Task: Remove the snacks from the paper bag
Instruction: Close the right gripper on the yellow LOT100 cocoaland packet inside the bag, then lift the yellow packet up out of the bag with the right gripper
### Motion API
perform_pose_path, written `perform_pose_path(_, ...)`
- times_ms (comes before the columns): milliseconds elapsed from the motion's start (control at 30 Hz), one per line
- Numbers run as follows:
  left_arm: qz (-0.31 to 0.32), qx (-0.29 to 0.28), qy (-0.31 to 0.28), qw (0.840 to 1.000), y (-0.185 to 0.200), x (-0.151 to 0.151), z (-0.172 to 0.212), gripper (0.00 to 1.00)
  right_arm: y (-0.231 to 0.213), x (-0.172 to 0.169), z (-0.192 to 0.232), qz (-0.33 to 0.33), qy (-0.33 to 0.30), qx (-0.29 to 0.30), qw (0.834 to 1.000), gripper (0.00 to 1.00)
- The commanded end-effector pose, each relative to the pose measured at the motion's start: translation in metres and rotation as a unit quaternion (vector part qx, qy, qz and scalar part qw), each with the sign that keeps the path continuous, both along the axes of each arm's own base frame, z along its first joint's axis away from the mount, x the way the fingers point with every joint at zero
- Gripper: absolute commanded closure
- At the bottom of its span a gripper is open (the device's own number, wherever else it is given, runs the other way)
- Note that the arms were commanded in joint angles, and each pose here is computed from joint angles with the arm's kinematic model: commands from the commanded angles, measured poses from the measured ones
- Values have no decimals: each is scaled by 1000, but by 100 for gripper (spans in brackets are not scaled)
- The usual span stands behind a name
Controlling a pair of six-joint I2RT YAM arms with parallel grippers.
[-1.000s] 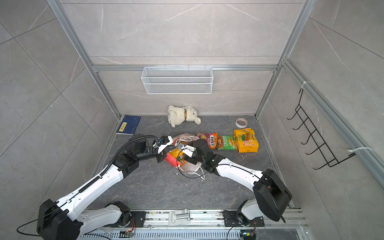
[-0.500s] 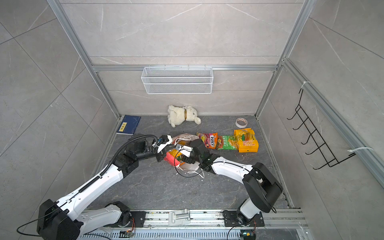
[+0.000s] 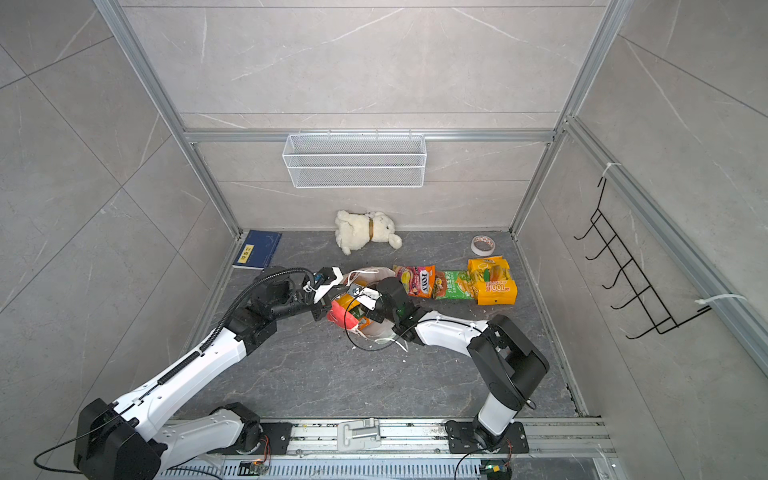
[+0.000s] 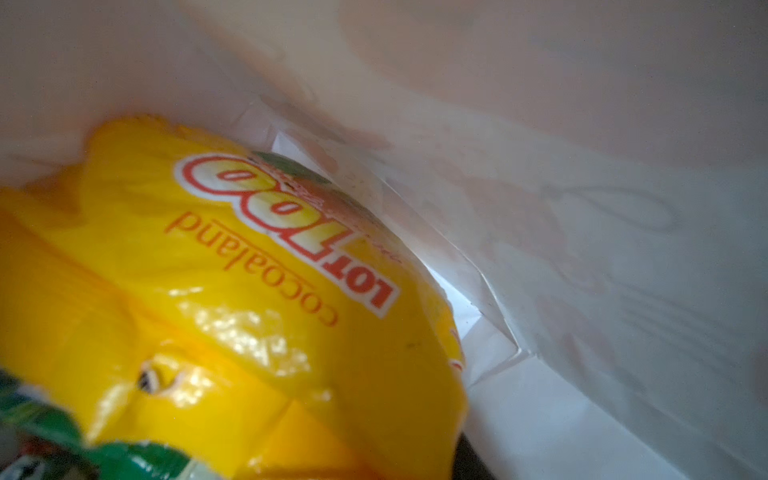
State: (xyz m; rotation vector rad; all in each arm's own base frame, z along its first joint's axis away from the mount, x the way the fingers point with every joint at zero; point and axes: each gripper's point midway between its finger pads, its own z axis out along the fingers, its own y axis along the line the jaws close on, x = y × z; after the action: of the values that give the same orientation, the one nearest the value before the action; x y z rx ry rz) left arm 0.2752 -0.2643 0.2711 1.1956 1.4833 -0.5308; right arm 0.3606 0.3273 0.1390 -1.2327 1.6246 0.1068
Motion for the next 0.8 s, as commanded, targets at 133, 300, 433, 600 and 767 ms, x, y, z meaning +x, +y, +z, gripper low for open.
perform_pose_path(133,-52,-28,-12,998,-15,-15,12,100,18,1,44,11,-27,72,997,87)
perform_pose_path(300,-48,-28,-12,998,-15,-14,11,100,15,-4,55,13,-22,80,996,98)
perform_pose_path(433,-44,-26,-11,999,-14,-13,9,100,11,-8,67,11,-22,87,996,100)
perform_pose_path(600,-38,-24,-10,999,-13,-11,8,100,5,-15,86,8,-29,104,994,100)
perform_pose_path(767,-33,-20,-11,999,-12,-9,6,100,0,-26,105,20,-43,124,991,100)
